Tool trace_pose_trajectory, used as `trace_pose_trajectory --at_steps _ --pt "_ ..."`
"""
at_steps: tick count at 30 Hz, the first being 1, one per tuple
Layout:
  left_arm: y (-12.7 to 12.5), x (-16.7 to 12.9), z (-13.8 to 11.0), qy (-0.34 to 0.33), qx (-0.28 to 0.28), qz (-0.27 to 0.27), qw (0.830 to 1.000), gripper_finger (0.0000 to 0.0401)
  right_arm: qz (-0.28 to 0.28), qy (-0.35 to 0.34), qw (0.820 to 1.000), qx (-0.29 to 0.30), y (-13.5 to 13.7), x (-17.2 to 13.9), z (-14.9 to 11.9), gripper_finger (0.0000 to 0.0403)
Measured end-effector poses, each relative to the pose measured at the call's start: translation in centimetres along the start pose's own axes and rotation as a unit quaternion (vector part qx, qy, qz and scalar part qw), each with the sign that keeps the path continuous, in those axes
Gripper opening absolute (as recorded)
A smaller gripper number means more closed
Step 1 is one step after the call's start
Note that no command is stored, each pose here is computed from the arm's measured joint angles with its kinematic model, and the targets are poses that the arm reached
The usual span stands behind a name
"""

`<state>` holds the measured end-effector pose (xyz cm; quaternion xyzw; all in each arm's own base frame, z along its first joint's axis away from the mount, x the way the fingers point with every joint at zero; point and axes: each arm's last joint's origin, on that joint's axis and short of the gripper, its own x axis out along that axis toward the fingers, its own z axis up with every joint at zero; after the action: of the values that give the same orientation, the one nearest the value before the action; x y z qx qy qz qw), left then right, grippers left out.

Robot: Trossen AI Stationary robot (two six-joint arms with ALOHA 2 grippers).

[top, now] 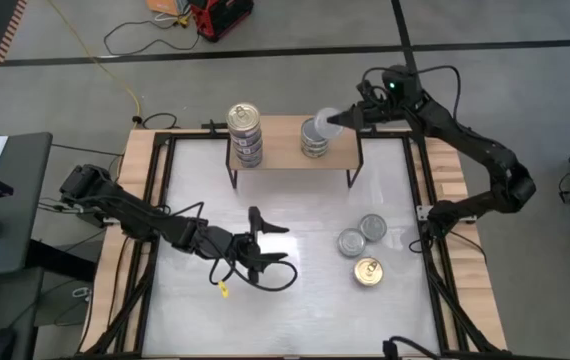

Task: Stack canned seafood by type on shelf
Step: Stack the green tuna can on top of the other green tuna cans on the shelf

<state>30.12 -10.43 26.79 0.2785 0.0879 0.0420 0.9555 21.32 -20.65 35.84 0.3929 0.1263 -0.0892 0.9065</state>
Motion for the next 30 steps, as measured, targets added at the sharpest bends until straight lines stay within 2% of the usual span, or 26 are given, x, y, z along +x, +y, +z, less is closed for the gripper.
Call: trace_pose_trajectory --at_steps 6,15,26,30 --pt "-0.5 -0.2 -1.2 0.014 -0.013 -0.006 1.000 0.0288 0.010 0.045 0.998 0.032 -0.9 1.7 1.1 0.0164" --pt "-0.7 -0.2 -1.5 0.018 -0.013 -0.008 1.000 0.0288 -0.011 0.091 0.995 0.046 -1.7 2.9 2.6 0.0166" --pt "-0.6 -0.2 -1.5 0.022 -0.006 0.000 1.000 0.0288 -0.026 0.097 0.993 0.061 -2.7 2.9 3.4 0.0164" --pt "-0.6 -0.2 -1.5 0.023 -0.004 0.001 1.000 0.0288 -0.025 0.099 0.993 0.051 -2.7 2.9 3.3 0.0183"
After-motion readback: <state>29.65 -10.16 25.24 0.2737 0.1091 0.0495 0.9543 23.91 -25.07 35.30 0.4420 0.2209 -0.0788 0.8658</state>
